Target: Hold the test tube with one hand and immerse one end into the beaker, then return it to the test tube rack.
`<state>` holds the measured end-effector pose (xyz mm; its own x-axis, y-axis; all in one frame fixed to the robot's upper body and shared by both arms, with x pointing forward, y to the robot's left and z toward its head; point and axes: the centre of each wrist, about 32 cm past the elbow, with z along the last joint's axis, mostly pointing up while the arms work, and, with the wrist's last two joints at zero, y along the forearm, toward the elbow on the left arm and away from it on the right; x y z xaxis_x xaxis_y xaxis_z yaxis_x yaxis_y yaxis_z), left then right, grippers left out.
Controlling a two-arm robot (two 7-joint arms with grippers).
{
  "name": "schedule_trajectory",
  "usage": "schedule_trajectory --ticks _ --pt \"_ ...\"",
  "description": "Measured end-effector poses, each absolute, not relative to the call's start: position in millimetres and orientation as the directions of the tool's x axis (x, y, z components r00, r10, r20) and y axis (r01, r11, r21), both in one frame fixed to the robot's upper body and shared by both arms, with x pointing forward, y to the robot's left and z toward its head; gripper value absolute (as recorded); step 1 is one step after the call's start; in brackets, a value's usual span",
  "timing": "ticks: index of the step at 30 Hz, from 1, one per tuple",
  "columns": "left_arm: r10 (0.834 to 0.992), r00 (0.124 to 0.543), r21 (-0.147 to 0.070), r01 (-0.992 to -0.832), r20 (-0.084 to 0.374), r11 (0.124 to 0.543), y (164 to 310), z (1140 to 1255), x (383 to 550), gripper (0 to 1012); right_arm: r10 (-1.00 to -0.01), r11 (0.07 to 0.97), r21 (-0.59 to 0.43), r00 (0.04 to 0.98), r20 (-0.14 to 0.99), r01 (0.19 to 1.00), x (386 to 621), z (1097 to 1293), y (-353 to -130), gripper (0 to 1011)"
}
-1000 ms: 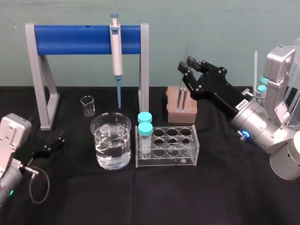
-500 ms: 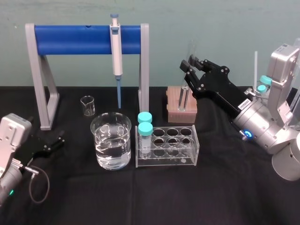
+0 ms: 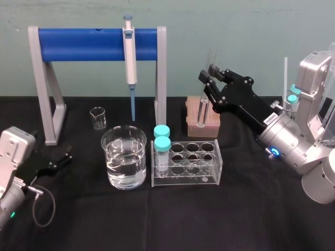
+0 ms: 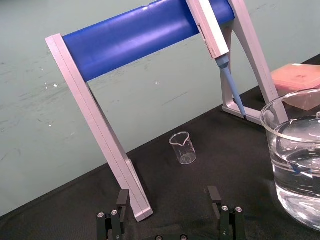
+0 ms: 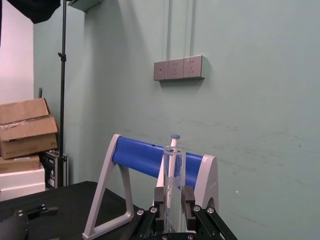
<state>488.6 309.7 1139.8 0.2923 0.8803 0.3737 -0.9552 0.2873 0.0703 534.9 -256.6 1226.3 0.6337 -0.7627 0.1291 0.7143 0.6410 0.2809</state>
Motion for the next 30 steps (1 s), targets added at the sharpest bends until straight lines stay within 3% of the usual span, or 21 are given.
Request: schedule_trajectory --ticks 20,30 --pt "0.880 0.292 0.070 -0.955 0.374 0.287 309.7 1139.8 488.6 1000 -0.739 0.667 0.286 0.661 0.132 0.688 541 1229.0 -245 228" --pt "0.880 0.292 0.070 -0.955 0.374 0.287 309.7 1139.8 488.6 1000 -0.619 0.770 0.313 0.770 0.155 0.556 561 1237.4 -207 228"
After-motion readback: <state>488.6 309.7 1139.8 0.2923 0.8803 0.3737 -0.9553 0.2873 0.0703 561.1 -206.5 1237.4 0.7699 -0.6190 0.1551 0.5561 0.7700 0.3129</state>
